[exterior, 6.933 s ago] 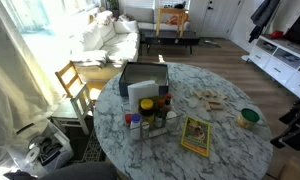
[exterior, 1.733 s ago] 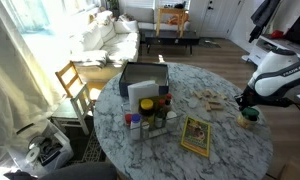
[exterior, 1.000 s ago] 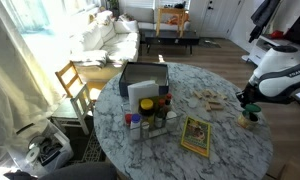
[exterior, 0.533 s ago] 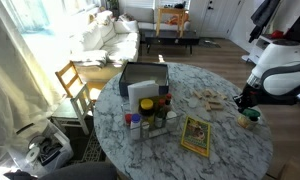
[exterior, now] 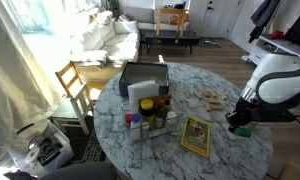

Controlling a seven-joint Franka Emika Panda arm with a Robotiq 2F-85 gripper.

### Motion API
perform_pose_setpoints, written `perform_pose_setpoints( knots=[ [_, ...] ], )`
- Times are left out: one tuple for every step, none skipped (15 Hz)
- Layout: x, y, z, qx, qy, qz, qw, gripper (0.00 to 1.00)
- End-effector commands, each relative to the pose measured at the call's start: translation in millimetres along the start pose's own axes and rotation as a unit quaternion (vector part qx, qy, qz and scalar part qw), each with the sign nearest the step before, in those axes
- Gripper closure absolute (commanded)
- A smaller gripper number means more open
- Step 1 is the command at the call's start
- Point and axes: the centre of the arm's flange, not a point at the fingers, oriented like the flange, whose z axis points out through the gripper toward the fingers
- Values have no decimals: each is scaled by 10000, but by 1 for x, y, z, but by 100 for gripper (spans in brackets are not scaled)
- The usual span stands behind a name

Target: Place the yellow can on top of the green lid

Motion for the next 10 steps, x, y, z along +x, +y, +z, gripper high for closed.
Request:
perform_pose_setpoints(
  knots=[
    [-14, -5, 19, 243, 134, -282, 9992, 100],
    [-14, -5, 24, 277, 212, -332, 9988, 100],
    [-14, -4, 27, 300, 273, -375, 9985, 100],
    [-12, -2, 30, 341, 375, -432, 9978, 100],
    [-13, -1, 32, 363, 422, -463, 9974, 100],
    [-11, 1, 34, 388, 476, -499, 9969, 100],
    [-10, 2, 36, 384, 546, -516, 9964, 100],
    [-8, 5, 40, 378, 563, -564, 9961, 100],
    [-7, 6, 43, 405, 554, -627, 9957, 100],
    [-6, 6, 46, 406, 548, -658, 9955, 100]
  ],
)
